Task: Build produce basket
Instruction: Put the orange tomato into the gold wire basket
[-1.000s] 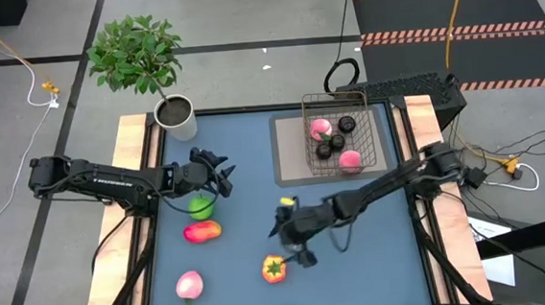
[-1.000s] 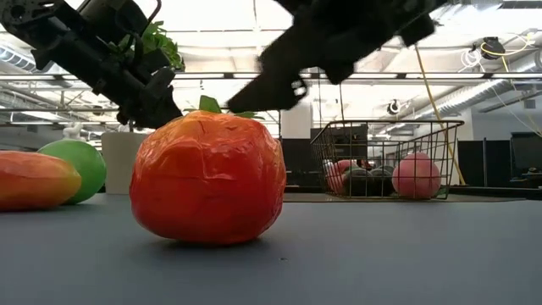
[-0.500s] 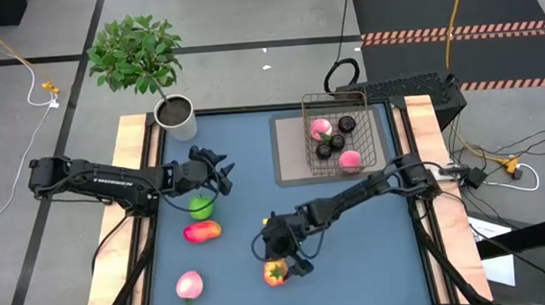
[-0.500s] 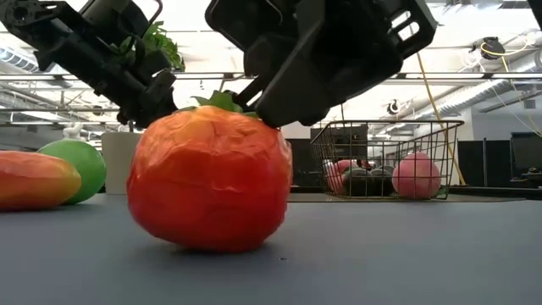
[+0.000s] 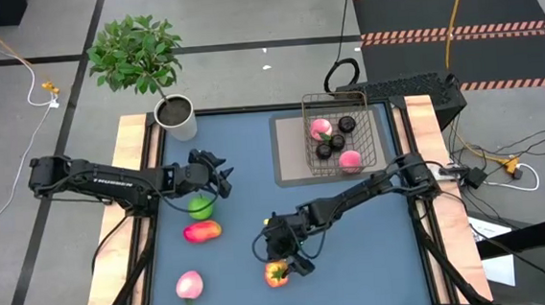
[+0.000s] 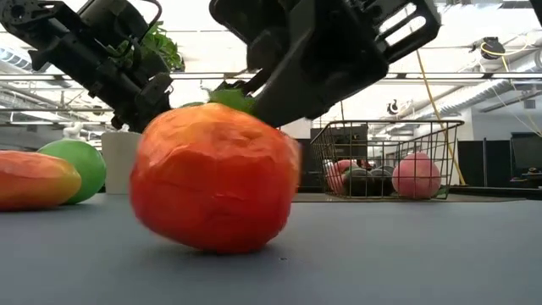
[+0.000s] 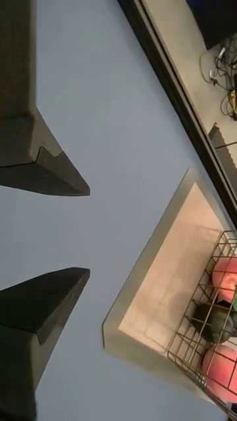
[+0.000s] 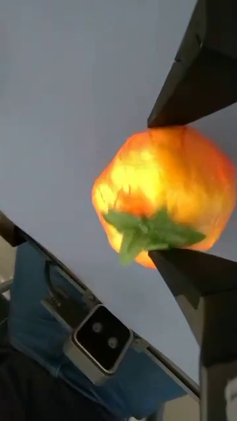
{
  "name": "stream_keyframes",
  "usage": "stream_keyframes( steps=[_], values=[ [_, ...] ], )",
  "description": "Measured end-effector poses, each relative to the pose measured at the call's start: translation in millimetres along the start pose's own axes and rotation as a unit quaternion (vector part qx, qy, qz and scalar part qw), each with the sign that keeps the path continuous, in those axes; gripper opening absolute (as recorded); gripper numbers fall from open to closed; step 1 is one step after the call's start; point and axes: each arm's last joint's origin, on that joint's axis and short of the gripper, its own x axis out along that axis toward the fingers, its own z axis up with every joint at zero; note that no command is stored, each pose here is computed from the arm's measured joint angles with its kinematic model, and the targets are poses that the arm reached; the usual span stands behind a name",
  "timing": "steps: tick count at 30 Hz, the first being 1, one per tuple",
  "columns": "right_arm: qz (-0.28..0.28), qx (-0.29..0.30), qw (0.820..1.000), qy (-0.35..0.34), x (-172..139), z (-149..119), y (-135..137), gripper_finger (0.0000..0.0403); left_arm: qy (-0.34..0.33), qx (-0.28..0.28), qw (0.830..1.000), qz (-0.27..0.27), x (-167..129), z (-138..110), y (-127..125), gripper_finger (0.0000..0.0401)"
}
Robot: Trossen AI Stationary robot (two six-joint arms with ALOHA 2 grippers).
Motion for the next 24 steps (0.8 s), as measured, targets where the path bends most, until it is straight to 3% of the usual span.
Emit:
stream_keyframes(
  steps=[4, 9, 12, 16, 19, 24],
  values=[
    [-0.025, -0.019, 0.998, 0.047, -31.0, 5.8, 8.3, 0.0277, 0.0, -0.004, 1.0, -0.006, -1.2, -0.9, -2.3, 0.0191],
    [-0.153, -0.041, 0.984, 0.081, -90.8, 22.7, 19.7, 0.0251, 0.001, 0.001, 1.0, -0.016, -3.3, -2.4, -6.1, 0.0191],
    [-0.203, -0.045, 0.976, 0.063, -125.5, 31.3, 26.3, 0.0228, 0.002, -0.001, 1.0, -0.022, -4.7, -3.4, -8.4, 0.0191],
    [-0.242, -0.016, 0.97, -0.012, -160.8, 32.1, 28.4, 0.0202, 0.003, -0.002, 1.0, -0.027, -5.9, -4.3, -10.5, 0.0191],
    [-0.248, 0.02, 0.966, -0.07, -159.3, 15.2, 21.2, 0.0198, 0.003, -0.007, 1.0, -0.03, -6.6, -4.8, -11.6, 0.0191],
    [-0.18, 0.003, 0.976, -0.123, -135.1, -20.4, 21.9, 0.0232, 0.003, -0.01, 0.999, -0.031, -6.8, -4.9, -12.0, 0.0191]
  ],
)
